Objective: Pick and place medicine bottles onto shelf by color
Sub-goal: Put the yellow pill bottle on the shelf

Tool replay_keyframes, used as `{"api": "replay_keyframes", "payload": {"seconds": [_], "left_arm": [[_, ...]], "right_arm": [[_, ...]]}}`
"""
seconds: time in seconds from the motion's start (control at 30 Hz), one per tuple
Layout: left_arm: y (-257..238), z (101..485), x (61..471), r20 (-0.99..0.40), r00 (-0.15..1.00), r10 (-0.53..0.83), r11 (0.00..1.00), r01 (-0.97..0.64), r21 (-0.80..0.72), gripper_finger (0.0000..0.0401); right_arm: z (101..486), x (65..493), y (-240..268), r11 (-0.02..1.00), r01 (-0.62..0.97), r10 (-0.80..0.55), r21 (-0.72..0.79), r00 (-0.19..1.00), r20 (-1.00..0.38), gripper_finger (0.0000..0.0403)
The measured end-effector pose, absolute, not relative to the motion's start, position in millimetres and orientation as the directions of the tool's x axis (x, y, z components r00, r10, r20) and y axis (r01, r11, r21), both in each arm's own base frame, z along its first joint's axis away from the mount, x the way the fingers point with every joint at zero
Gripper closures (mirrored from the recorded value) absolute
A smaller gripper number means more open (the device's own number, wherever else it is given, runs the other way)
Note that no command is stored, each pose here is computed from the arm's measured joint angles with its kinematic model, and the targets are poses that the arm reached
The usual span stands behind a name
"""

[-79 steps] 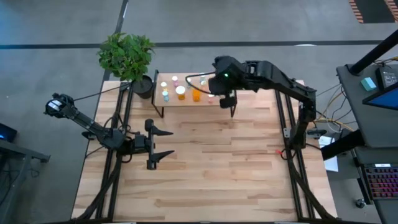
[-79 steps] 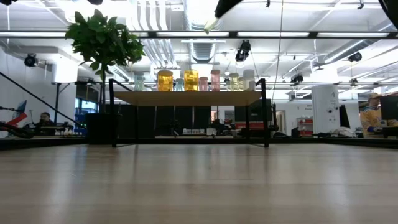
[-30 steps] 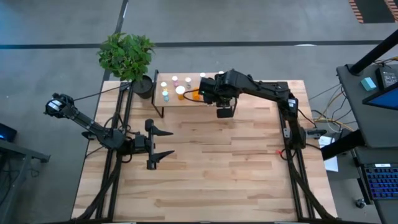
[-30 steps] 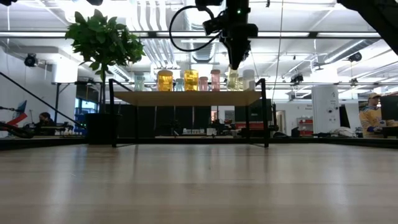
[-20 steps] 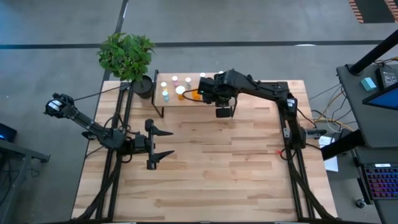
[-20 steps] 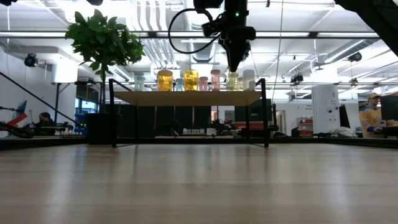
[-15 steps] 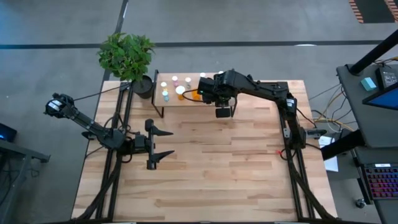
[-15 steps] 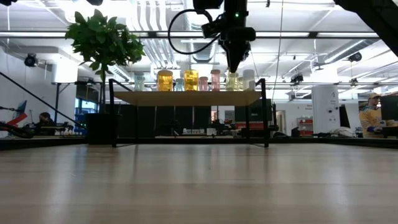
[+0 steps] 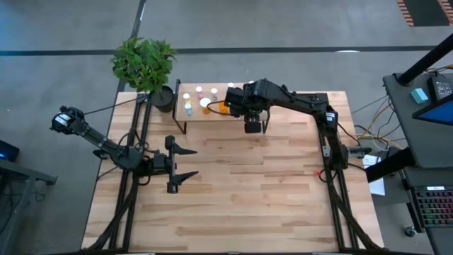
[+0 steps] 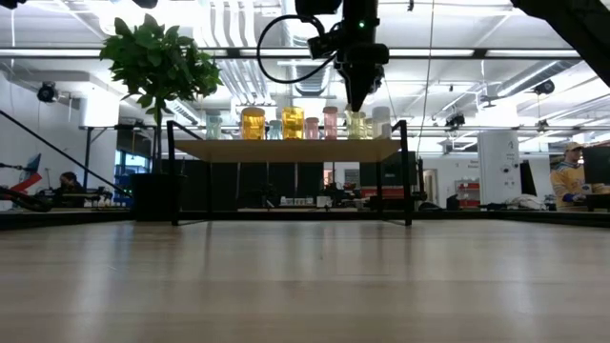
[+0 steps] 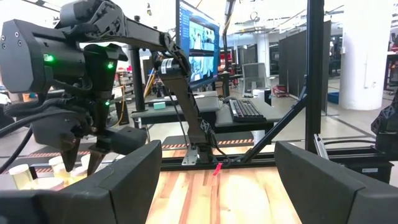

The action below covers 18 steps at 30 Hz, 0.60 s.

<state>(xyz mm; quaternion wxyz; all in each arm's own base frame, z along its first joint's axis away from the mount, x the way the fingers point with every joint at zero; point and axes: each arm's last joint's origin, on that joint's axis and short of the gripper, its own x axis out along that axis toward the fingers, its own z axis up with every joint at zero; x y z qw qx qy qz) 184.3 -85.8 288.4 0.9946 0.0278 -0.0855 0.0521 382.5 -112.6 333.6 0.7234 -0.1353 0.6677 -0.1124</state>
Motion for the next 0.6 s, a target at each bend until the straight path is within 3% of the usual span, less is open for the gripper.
{"api": "replay_keyframes", "payload": {"seconds": [0.6], "left_arm": [[-85.7,288.4,184.4,0.173,0.980,0.099,0.993,-0.109,0.046,0.0107]], "right_arm": [[334.6,381.3,-119.9,0.912,0.007,-0.410,-0.410,0.067,-0.910,0.0229]]}}
